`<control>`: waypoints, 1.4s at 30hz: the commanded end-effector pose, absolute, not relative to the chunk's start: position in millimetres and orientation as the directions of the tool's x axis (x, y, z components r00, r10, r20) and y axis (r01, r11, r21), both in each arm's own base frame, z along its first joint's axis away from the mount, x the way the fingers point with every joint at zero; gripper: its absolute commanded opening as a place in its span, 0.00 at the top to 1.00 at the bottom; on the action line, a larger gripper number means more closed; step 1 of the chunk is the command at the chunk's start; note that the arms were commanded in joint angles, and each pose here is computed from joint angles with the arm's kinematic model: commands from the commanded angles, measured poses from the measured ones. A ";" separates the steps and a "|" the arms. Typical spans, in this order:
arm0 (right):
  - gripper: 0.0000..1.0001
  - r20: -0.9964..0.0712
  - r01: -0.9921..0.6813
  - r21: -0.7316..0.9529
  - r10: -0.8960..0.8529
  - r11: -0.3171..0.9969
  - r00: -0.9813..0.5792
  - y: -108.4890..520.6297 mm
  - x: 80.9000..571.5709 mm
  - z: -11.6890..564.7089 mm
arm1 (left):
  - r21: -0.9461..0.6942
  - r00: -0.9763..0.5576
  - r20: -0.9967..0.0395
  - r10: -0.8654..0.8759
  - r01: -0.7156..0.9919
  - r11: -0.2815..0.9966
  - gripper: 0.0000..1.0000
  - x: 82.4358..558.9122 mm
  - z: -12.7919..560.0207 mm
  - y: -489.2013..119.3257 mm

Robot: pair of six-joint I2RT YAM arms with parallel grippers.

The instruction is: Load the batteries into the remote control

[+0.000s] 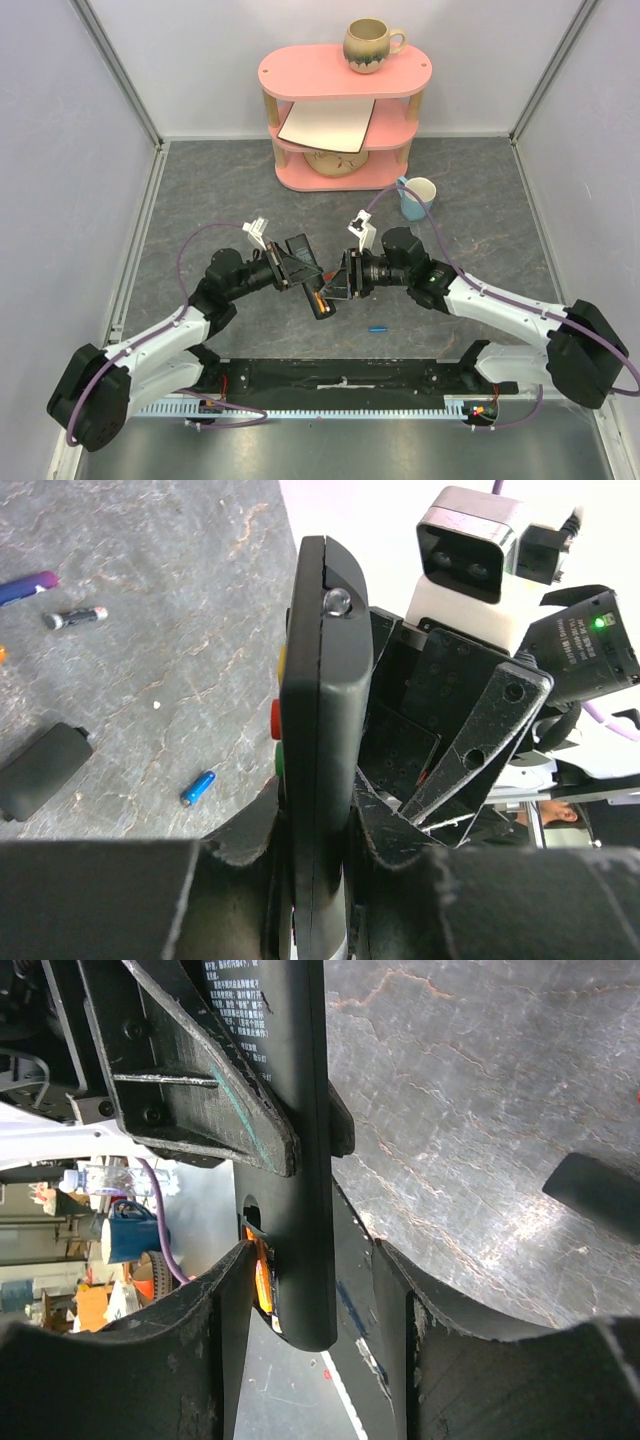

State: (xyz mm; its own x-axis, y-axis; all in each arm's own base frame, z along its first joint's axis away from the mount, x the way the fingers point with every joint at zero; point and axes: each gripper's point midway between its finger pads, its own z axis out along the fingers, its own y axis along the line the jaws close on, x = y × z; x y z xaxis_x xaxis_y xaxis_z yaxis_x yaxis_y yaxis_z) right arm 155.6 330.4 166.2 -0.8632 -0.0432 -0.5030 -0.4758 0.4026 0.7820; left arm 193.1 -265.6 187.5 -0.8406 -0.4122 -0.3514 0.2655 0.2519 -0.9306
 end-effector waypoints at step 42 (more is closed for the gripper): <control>0.75 -0.522 -0.462 0.708 -0.044 0.534 -0.852 325.3 164.8 152.3 | -0.907 -0.765 -0.409 -0.497 0.402 0.127 0.98 200.5 255.5 -268.3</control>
State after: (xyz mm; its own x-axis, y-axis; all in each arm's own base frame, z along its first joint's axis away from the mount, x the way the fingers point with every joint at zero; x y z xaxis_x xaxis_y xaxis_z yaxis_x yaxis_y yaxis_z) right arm 153.9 337.4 173.5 -0.8588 -0.0535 -0.5094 -0.4844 0.4080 0.7739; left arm 195.4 -265.1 197.1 -0.8221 -0.4316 -0.3713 0.2939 0.2368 -0.9260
